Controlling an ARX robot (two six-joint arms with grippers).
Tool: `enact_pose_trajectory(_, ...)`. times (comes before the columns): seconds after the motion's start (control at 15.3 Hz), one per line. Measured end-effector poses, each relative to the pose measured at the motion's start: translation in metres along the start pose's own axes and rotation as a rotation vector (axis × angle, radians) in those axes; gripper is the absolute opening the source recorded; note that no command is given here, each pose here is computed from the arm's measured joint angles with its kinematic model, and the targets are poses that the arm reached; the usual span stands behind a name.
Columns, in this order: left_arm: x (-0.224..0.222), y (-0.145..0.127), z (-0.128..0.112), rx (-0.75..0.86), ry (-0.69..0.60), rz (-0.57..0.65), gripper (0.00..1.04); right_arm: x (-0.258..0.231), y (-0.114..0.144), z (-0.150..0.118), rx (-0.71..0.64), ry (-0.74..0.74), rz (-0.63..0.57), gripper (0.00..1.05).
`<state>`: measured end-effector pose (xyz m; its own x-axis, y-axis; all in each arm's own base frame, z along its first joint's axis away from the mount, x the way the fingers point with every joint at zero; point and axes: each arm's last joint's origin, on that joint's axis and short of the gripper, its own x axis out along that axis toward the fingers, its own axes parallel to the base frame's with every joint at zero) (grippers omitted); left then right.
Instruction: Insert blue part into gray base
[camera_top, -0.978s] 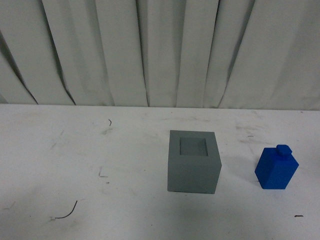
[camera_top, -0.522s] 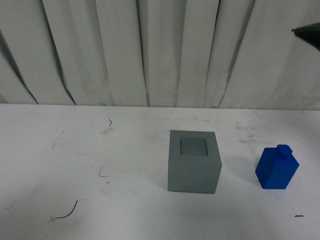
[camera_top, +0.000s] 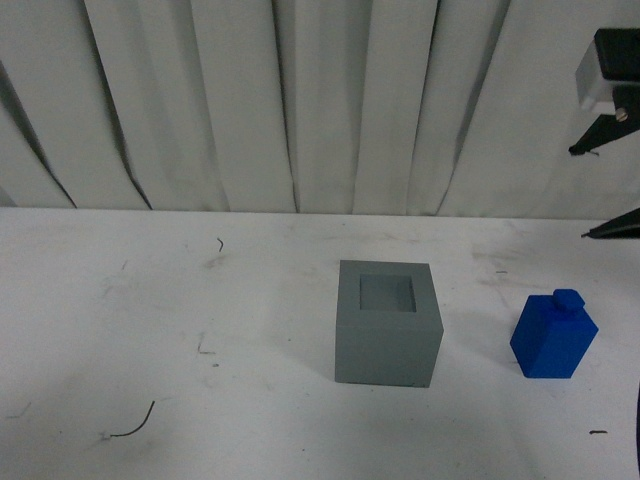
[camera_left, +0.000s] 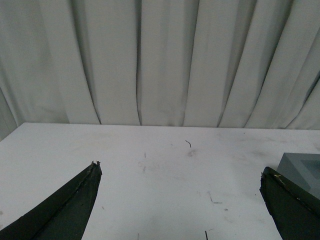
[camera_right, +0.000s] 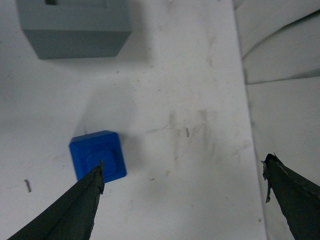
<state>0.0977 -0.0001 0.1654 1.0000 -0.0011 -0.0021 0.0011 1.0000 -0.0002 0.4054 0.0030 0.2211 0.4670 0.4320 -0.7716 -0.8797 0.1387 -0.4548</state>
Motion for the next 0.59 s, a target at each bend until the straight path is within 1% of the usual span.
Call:
enact_pose_trajectory(0.07,0.0,0.0,0.0,0.0,0.0,0.0,0.98,0.005,0.001,-0.002,-0.005,0.024,0.059,0.98)
enact_pose_trajectory(0.33,0.0,0.0,0.0,0.0,0.0,0.0,0.98,0.027,0.007,-0.012,-0.045,0.147,0.219,0.98)
enact_pose_trajectory(0.59,0.0,0.0,0.0,0.0,0.0,0.0,0.98,0.047,0.01,-0.021,-0.054,0.18,0.284,0.98)
